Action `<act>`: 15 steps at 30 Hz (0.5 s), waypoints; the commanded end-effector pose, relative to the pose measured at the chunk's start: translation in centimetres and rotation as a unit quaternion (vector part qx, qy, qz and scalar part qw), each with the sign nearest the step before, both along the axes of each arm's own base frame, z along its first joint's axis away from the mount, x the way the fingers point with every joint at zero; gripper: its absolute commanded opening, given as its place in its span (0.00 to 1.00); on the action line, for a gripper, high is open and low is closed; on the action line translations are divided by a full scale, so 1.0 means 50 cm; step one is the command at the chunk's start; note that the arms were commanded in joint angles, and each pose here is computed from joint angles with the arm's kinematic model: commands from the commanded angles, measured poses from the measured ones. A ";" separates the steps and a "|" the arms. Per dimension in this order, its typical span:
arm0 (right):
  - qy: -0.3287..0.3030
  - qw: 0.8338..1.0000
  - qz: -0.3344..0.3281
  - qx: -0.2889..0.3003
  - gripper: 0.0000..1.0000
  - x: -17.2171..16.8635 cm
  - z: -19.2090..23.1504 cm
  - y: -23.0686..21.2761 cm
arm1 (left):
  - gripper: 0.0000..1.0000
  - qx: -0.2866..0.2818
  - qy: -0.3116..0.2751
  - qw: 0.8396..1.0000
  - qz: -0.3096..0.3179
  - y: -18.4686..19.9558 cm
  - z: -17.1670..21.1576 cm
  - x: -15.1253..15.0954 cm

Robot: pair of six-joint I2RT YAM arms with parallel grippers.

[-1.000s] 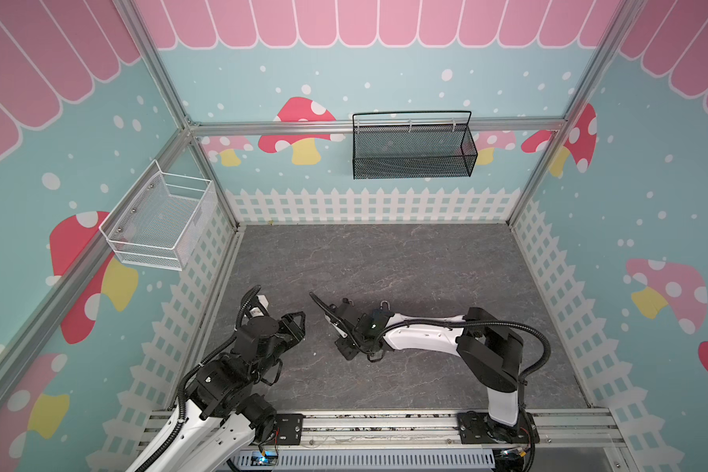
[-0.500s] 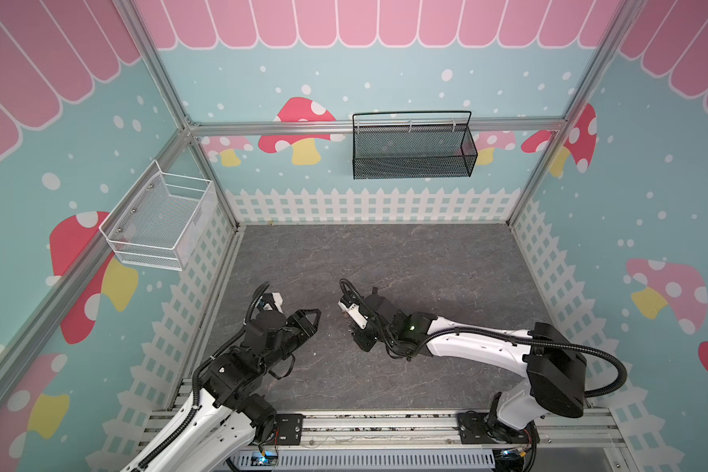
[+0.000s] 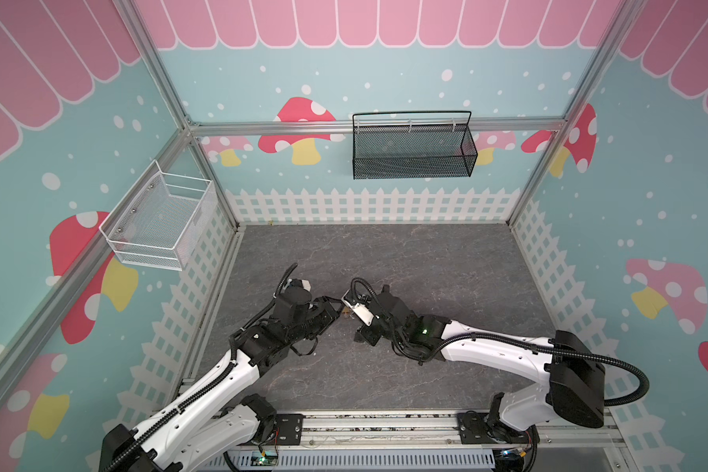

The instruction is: Unlock with the key

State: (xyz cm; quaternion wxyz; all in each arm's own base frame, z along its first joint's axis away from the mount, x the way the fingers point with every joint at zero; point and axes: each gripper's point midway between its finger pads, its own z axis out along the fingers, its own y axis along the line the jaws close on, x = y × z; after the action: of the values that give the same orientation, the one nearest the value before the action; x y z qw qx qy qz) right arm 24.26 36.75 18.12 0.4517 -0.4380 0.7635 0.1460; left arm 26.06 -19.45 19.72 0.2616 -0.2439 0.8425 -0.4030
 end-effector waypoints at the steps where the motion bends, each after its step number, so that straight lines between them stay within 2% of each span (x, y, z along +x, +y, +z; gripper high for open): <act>1: -0.041 0.999 0.008 0.011 0.00 -0.002 0.034 -0.008 | 0.46 -0.031 -0.011 0.999 0.004 -0.018 0.039 0.023; 15: -0.069 0.998 0.006 0.006 0.00 0.009 0.048 -0.008 | 0.35 -0.057 -0.009 0.998 -0.003 -0.046 0.054 0.048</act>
State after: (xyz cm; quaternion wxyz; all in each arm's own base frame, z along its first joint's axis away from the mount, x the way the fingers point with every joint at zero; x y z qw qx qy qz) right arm 24.46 36.17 19.85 0.4891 -0.4459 0.7376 0.1334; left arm 27.85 -21.32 20.20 0.2445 -0.2502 0.8339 -0.4269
